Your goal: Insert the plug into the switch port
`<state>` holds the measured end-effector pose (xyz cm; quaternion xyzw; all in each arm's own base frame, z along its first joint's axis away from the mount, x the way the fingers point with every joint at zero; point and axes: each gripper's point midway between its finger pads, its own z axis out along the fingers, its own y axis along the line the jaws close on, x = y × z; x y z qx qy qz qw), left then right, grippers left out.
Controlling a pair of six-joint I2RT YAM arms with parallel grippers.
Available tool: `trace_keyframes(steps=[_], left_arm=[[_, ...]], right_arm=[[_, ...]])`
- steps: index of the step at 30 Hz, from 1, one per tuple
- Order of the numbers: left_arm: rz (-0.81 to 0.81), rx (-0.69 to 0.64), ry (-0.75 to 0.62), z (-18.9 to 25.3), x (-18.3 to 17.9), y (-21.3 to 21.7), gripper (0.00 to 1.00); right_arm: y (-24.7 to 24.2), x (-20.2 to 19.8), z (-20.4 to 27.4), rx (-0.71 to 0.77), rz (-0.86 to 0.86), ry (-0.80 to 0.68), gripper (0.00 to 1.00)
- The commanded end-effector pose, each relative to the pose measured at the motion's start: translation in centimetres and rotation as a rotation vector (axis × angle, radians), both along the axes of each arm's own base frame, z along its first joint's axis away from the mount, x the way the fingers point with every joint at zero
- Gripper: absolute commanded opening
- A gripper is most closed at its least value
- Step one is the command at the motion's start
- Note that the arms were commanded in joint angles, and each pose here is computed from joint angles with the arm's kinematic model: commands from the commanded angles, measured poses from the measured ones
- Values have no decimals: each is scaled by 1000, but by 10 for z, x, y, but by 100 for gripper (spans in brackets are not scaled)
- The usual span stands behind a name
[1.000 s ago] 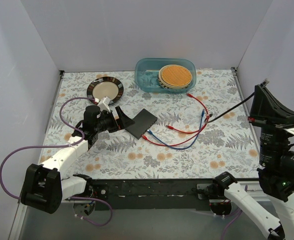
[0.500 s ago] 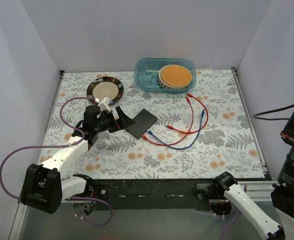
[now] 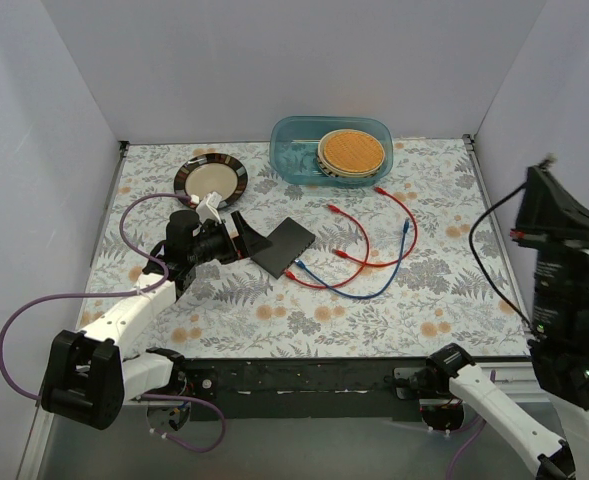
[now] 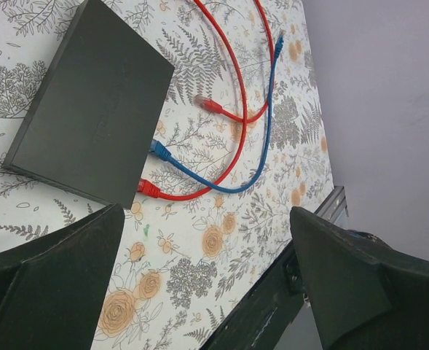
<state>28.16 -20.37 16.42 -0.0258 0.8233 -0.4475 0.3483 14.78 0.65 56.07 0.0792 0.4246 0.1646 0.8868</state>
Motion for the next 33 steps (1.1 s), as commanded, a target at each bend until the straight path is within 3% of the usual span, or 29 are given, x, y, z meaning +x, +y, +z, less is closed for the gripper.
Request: trace_keyframes(steps=[1, 8, 11, 17, 21, 24, 28, 33], left_arm=[[-39, -37, -69, 26, -2, -7, 98], [-51, -34, -74, 26, -2, -7, 98], [-62, -43, -68, 25, -2, -9, 98], [-81, -120, -63, 30, -6, -16, 98], [-140, -153, -80, 36, -10, -26, 98], [-214, -162, -82, 37, -18, -43, 98], [-313, -150, -75, 31, -32, -72, 97], [-400, -143, -58, 24, -40, -99, 87]], right_arm=[[62, 78, -108, -268, 59, 359, 1], [127, 120, -275, -489, 268, 765, 1], [151, 116, -338, -555, 398, 888, 1], [201, 89, -417, -630, 751, 1071, 1], [229, 65, -428, -653, 1002, 1092, 1], [241, 58, -421, -630, 1095, 1037, 1], [246, 57, -405, -614, 1116, 954, 1], [249, 52, -399, -603, 1154, 942, 1]])
